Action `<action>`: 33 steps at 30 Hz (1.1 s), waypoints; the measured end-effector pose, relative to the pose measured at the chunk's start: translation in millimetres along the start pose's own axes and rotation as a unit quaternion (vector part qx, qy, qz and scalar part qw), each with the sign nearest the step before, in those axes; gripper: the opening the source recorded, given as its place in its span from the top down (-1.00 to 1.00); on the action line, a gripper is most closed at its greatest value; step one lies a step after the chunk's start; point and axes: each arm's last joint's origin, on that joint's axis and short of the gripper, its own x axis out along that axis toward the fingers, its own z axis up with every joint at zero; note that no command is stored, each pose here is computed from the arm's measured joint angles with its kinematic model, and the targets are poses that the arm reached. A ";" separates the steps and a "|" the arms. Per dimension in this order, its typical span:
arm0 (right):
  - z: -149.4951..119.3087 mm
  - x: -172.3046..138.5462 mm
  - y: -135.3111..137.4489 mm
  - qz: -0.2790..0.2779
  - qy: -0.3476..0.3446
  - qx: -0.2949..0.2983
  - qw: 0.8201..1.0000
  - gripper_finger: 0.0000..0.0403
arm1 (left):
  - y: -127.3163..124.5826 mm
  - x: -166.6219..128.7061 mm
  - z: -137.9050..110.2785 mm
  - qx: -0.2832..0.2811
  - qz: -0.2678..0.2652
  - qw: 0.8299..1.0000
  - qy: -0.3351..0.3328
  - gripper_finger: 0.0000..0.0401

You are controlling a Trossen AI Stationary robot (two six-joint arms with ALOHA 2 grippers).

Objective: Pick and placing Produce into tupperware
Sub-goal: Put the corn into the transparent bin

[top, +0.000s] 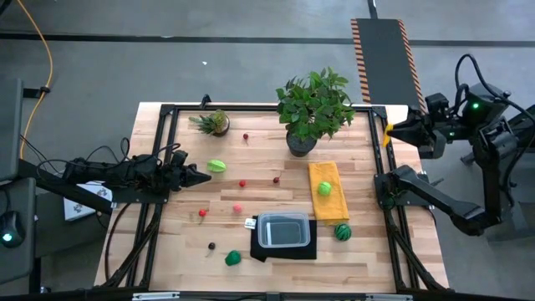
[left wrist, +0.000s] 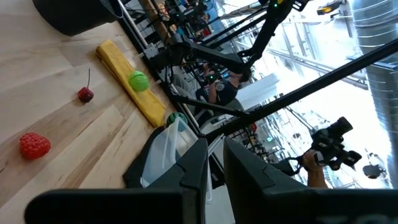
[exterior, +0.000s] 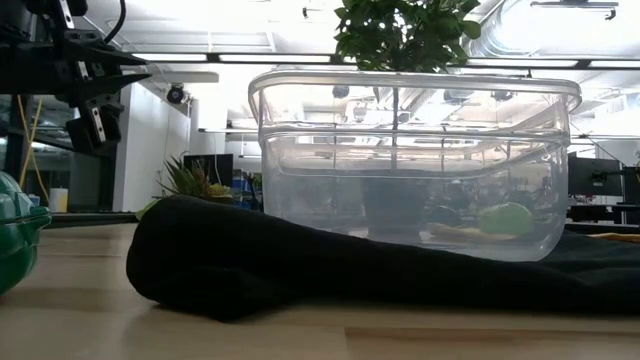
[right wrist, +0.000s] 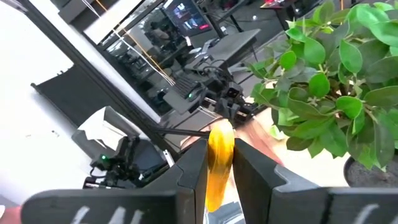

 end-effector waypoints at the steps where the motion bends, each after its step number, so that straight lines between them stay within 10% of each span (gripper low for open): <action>1: 0.0 0.0 0.0 0.000 0.000 -0.001 1.000 0.69 | 0.0 0.0 0.0 0.000 0.000 1.000 0.000 0.79; 33: 15.7 3.6 1.1 0.047 -0.014 -0.054 0.997 0.69 | 0.1 0.0 0.7 0.000 0.005 1.000 -0.010 0.79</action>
